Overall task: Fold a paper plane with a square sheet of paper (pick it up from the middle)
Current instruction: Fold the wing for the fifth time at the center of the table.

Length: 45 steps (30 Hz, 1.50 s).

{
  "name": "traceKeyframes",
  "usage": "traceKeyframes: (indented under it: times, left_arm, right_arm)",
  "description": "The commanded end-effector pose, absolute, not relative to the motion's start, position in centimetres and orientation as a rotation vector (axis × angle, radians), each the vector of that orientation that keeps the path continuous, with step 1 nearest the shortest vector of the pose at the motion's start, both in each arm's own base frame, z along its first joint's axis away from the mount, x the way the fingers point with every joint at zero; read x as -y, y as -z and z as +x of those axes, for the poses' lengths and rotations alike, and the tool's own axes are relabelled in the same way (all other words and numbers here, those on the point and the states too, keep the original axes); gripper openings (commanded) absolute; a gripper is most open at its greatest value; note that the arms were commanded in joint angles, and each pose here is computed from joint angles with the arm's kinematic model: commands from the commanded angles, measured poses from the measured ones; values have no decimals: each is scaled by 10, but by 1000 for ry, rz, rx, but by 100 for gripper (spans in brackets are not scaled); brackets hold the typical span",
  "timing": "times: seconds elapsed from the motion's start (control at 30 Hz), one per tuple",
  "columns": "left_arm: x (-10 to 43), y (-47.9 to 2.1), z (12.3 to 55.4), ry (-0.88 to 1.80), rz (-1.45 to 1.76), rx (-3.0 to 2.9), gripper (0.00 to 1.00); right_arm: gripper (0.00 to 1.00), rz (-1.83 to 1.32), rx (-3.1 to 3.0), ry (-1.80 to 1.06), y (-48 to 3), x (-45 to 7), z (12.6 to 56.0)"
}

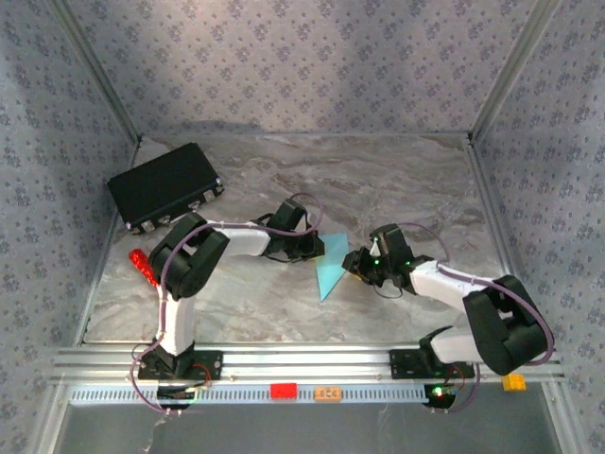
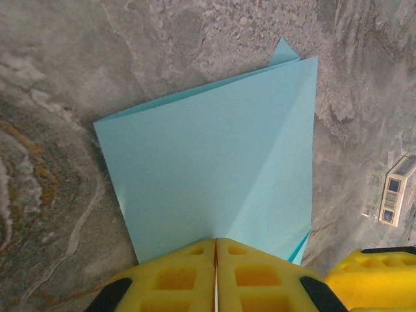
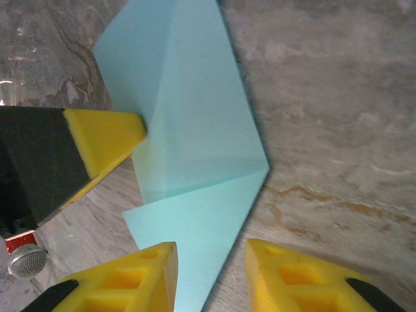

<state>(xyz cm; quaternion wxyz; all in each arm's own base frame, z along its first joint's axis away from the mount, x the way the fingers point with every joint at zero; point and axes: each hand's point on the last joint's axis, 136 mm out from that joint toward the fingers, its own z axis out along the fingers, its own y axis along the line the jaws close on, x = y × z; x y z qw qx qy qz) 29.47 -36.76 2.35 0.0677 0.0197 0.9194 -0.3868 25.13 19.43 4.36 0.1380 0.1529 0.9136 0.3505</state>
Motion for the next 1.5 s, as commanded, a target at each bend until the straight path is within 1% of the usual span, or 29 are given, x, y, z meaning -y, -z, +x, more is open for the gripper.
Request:
traceKeyframes:
  times: [0.0,0.17,0.37,0.6,0.93,1.47]
  left_arm:
    - [360,-4,284,1157,70,-2820,8]
    - [360,-4,284,1156,81,-2822,8]
    - [360,-4,284,1161,78,-2820,8]
    - [361,-5,283,1165,82,-2819,8]
    - [362,-5,283,1170,81,-2818,8]
    - [362,-8,283,1181,75,-2809,7]
  right_arm:
    - [35,412,-2646,-1038,-48,-199,258]
    - [39,465,-2663,-1052,-41,-198,262]
    - [40,508,-2657,-1078,-35,-196,264]
    - [32,492,-2590,-1151,-42,-201,273]
    - [34,423,-2534,-1244,-51,-204,280]
    - [34,375,-2530,-1318,-47,-205,285]
